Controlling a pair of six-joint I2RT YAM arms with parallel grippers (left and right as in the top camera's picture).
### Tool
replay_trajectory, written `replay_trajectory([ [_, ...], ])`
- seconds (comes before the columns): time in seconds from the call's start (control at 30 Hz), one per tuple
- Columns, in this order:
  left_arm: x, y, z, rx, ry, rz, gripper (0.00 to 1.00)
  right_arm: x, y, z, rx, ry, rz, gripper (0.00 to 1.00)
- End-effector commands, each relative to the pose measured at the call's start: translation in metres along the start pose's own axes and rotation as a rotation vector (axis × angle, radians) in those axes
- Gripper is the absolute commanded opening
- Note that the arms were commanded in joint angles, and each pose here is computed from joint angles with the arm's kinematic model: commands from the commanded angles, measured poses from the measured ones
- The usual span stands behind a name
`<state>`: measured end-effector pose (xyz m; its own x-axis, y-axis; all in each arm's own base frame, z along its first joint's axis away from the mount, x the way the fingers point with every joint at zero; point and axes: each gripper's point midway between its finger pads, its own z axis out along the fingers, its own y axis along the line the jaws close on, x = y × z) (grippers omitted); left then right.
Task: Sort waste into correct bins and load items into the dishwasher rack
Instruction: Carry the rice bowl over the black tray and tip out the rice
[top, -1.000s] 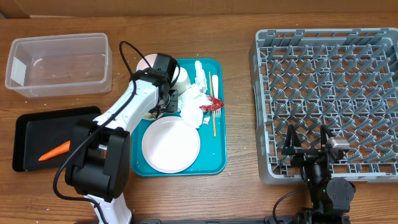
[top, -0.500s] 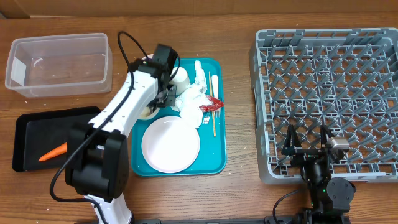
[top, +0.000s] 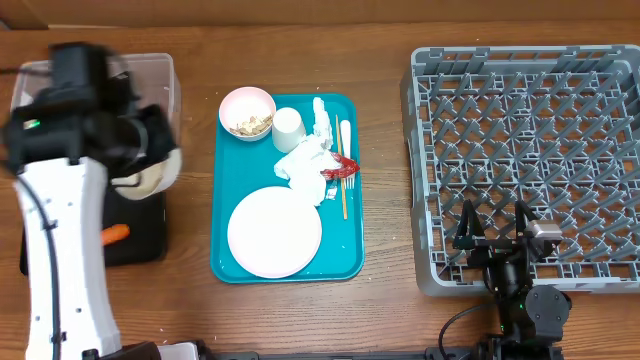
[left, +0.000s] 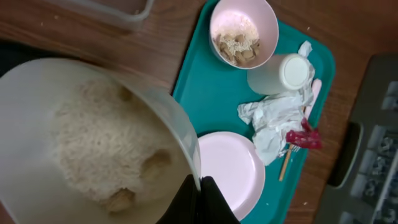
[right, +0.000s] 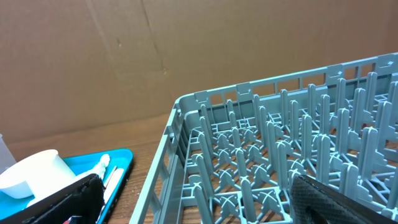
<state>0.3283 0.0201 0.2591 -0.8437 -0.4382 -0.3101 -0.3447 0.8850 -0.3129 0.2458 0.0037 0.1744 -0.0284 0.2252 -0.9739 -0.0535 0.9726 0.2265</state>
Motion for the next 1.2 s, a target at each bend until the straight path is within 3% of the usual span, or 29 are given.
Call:
replay_trajectory([
  [0.0,-0.002,0.007,-0.007,0.168,0.023,-0.036,0.04,0.002,-0.001,0.000,0.004,-0.004,-0.005,1.00],
  [0.2,0.003,0.059,0.021,0.301,0.040,-0.194,0.04,0.002,-0.001,0.000,0.004,-0.004,-0.004,1.00],
  [0.47,0.011,0.113,0.061,0.526,-0.056,-0.398,0.04,0.002,-0.001,0.000,0.004,-0.004,-0.004,1.00],
  [0.63,0.003,0.120,0.061,0.688,-0.132,-0.429,0.04,0.002,-0.001,0.000,0.004,-0.004,-0.004,1.00],
  [0.87,-0.001,0.137,0.074,0.701,-0.134,-0.476,0.04,0.002,-0.001,0.000,0.004,-0.004,-0.004,1.00],
  [1.17,-0.012,0.162,0.039,0.904,-0.262,-0.558,0.04,0.002,-0.001,0.000,0.004,-0.004,-0.004,1.00],
])
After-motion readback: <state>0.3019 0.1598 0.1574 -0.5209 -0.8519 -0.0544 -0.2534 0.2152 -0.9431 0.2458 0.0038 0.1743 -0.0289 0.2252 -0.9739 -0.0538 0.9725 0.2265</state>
